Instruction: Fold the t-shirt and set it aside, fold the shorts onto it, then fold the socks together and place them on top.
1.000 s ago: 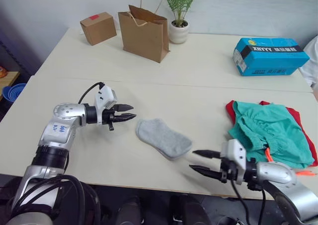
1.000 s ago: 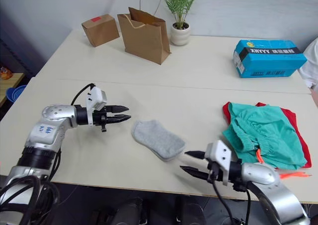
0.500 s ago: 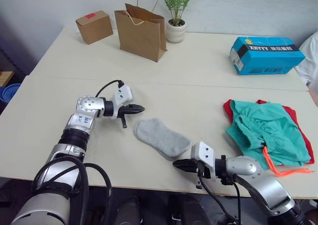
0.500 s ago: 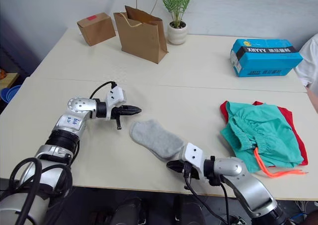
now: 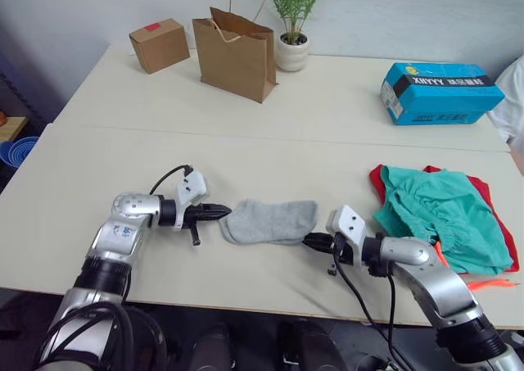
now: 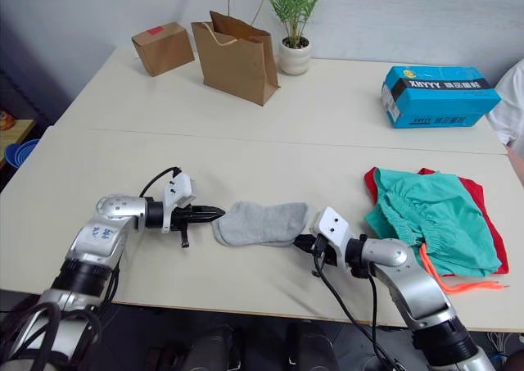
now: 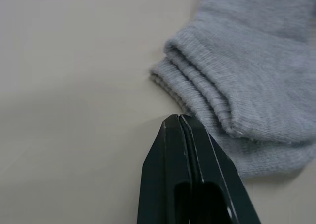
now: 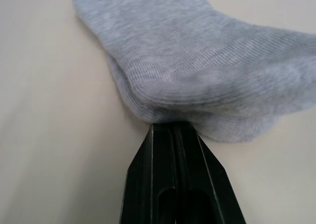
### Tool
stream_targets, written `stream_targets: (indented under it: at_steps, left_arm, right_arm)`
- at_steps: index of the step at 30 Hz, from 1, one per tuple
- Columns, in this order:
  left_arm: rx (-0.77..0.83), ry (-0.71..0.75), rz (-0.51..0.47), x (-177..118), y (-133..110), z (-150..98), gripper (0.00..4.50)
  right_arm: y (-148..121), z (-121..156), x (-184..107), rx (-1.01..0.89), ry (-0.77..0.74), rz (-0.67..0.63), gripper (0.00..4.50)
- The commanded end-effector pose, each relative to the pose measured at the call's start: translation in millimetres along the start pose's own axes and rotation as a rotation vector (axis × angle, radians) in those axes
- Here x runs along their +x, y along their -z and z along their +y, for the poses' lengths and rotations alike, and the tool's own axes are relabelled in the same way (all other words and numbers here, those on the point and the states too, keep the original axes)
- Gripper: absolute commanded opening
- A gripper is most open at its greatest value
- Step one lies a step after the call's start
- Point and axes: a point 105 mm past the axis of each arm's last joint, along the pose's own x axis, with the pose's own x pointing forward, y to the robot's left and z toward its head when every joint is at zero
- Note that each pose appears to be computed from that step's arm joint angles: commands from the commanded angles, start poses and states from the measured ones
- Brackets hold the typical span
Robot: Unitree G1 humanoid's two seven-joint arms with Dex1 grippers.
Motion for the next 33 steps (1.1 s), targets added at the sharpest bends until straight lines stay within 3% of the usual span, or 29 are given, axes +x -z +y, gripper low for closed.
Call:
stream_targets:
  at_steps: [1, 5, 8, 10, 12, 15, 18, 24, 33]
  left_arm:
    - [0.025, -0.08, -0.054, -9.7, -14.3, 3.8, 0.0]
    - [0.004, -0.142, -0.076, -23.1, -11.1, 8.5, 0.0]
    - [-0.166, -0.138, -0.261, -57.0, -36.5, 5.0, 0.37]
    - [-0.276, -0.14, -0.218, -69.1, -38.0, 1.8, 0.87]
    - [-0.363, -0.088, -0.169, -74.2, -43.9, -9.7, 1.5]
    - [-0.454, -0.032, -0.053, -71.4, -43.3, -26.3, 2.39]
    - [-0.495, -0.017, -0.021, -62.4, -42.9, -32.3, 2.4]
    - [-0.579, -0.012, 0.078, -42.9, -23.6, -40.5, 2.4]
    - [-0.645, 0.04, 0.042, -21.0, -26.7, -39.0, 2.4]
  right_arm:
    - [6.6, -9.0, -4.4, 0.017, 0.035, 0.019, 0.03]
    - [0.8, -5.7, -11.5, 0.104, -0.006, -0.022, 0.03]
    - [-21.9, -13.4, -37.0, 0.214, -0.019, -0.104, 0.56]
    - [-27.1, -20.5, -47.5, 0.253, 0.001, -0.076, 1.2]
    - [-15.8, -30.1, -54.8, 0.314, 0.056, 0.095, 1.9]
    - [-27.8, -33.1, -53.4, 0.411, 0.016, 0.096, 2.94]
    - [-36.9, -40.4, -44.1, 0.509, 0.022, 0.092, 3.89]
    - [-35.4, -36.9, -26.7, 0.596, 0.026, 0.153, 3.89]
    - [-40.8, -38.5, -12.5, 0.644, 0.059, 0.108, 3.89]
